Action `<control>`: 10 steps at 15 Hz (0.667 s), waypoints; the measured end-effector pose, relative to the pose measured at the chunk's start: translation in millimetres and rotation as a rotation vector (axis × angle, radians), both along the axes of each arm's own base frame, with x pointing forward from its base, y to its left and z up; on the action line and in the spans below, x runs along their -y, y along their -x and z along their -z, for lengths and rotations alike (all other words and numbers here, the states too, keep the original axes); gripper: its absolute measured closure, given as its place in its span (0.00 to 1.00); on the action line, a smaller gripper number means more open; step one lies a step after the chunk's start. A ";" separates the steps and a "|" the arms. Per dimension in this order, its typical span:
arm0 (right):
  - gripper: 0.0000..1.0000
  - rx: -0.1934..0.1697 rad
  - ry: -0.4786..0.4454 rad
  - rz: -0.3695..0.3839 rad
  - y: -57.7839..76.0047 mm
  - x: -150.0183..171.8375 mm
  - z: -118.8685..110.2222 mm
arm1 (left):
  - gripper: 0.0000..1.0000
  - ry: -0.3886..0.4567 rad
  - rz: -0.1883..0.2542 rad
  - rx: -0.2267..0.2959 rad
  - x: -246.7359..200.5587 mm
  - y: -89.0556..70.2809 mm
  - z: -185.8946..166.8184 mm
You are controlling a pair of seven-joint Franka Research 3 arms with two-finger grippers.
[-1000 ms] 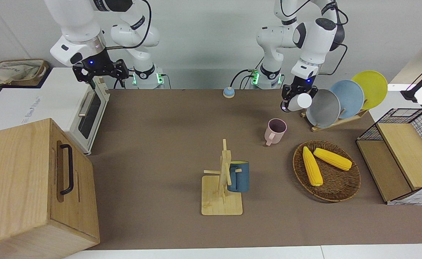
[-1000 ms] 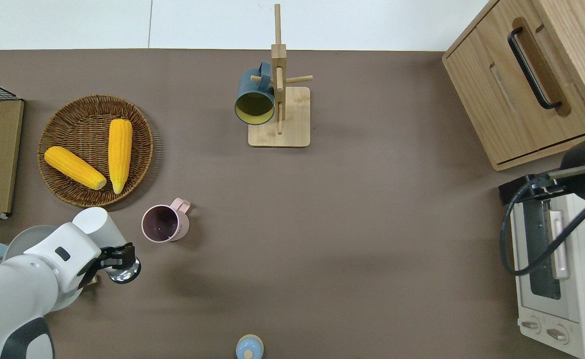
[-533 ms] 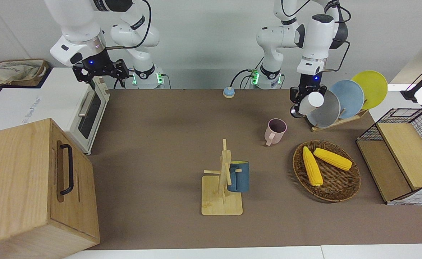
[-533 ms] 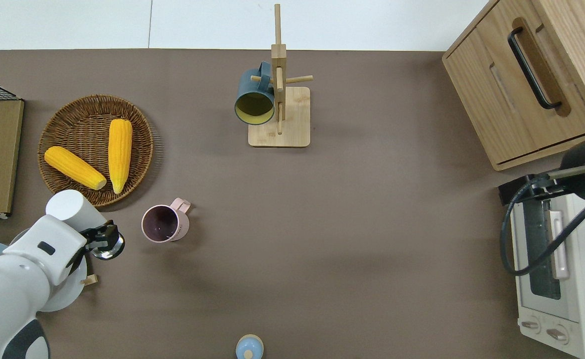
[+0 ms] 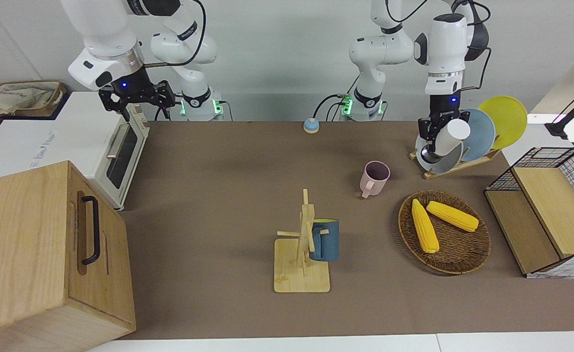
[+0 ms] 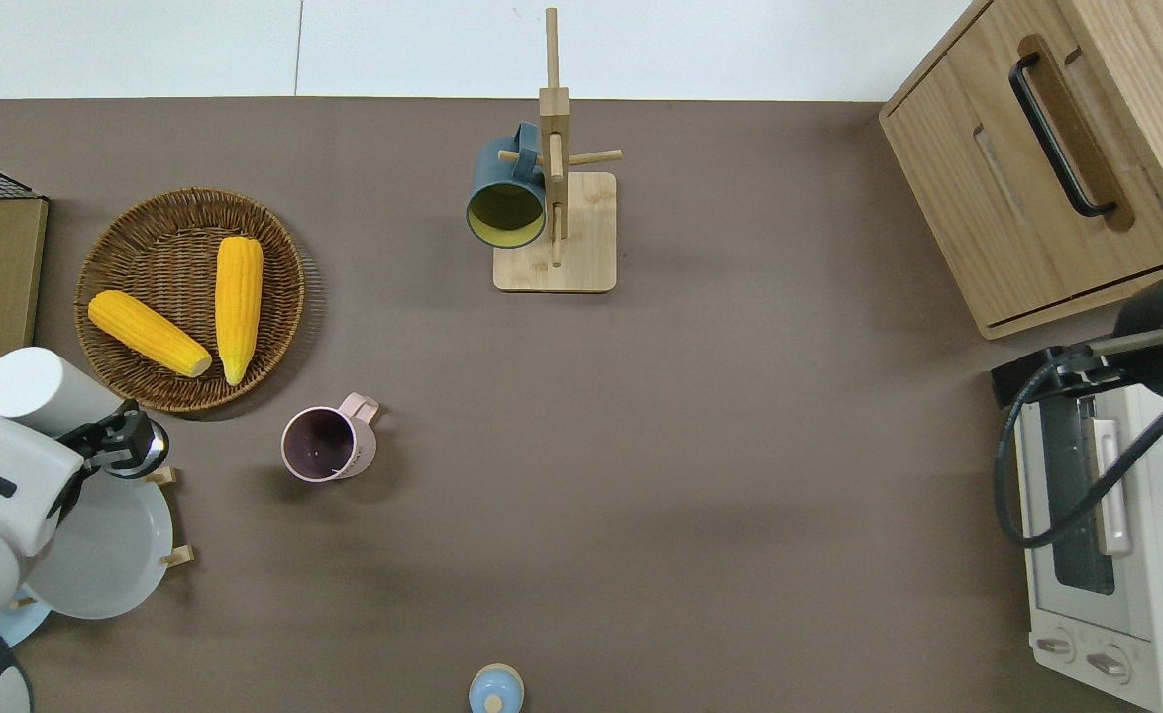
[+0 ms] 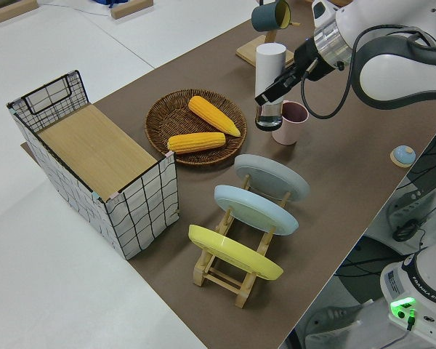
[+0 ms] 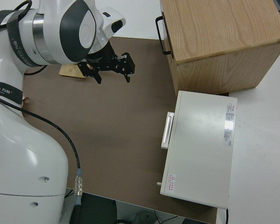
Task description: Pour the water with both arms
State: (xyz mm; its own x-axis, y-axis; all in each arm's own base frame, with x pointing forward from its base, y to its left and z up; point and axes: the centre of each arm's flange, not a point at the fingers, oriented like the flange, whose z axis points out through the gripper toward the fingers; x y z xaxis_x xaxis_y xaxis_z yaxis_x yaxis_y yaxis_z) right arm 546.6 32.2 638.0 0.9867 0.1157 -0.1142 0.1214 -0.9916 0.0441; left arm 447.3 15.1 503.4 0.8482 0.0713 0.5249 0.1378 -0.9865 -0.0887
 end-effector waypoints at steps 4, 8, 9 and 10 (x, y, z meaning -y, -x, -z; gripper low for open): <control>0.01 0.000 0.000 0.000 0.0 0.0 0.0 | 0.36 -0.002 -0.002 0.046 -1.2 -14.4 -25.0; 0.01 0.000 0.000 0.000 0.0 0.0 0.0 | 0.36 0.001 -0.027 0.102 -17.0 -39.4 -56.5; 0.01 0.000 0.000 0.000 0.0 0.0 0.0 | 0.36 0.001 -0.035 0.116 -22.5 -47.2 -64.4; 0.01 0.000 0.000 0.000 0.0 0.0 0.0 | 0.36 -0.002 -0.040 0.128 -28.7 -55.8 -71.9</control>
